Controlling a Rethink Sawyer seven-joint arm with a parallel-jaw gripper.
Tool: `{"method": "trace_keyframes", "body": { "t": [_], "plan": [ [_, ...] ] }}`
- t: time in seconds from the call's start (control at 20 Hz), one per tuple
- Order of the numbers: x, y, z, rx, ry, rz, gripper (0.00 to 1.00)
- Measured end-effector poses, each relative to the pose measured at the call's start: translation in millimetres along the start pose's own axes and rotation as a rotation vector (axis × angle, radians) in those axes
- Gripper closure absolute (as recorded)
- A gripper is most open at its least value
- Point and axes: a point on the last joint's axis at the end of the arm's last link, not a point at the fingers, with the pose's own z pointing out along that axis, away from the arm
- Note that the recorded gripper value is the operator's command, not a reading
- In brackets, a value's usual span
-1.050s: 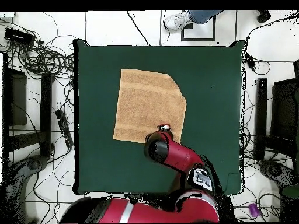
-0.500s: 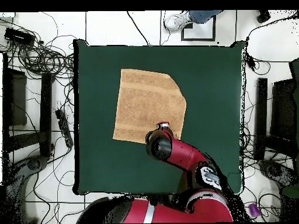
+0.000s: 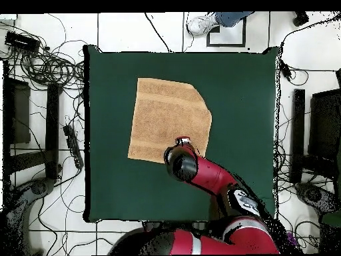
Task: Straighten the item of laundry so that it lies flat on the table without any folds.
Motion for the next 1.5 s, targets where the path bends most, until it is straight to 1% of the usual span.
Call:
{"method": "trace_keyframes", "body": {
  "t": [0.1,0.15,0.25,0.35,0.55,0.65,0.9,1.0,1.1,1.2,1.4,1.45,1.5],
  "plan": [
    [3.7,2.8,-0.7,-0.005,0.018,0.005,1.0],
    [12.7,9.3,-3.3,-0.016,0.061,0.017,1.0],
    [17.4,12.1,-4.5,-0.018,0.087,0.023,1.0],
    [24.8,14.9,-7.3,-0.017,0.133,0.035,1.0],
    [34.6,16.6,-13.7,-0.011,0.196,0.049,1.0],
    [40.4,15.5,-15.5,-0.003,0.216,0.048,1.0],
    [52.0,10.5,-19.4,0.027,0.237,0.029,1.0],
    [58.8,4.2,-21.5,0.07,0.24,0.005,1.0],
    [66.6,-8.2,-21.1,0.146,0.226,-0.035,1.0],
    [73.4,-22.1,-17.6,0.226,0.198,-0.077,1.0],
    [80.3,-41.1,-8.5,0.324,0.148,-0.131,1.0],
    [80.7,-47.7,-3.1,0.352,0.129,-0.146,1.0],
    [79.9,-48.8,-0.9,0.36,0.119,-0.15,1.0]
  ]
}}
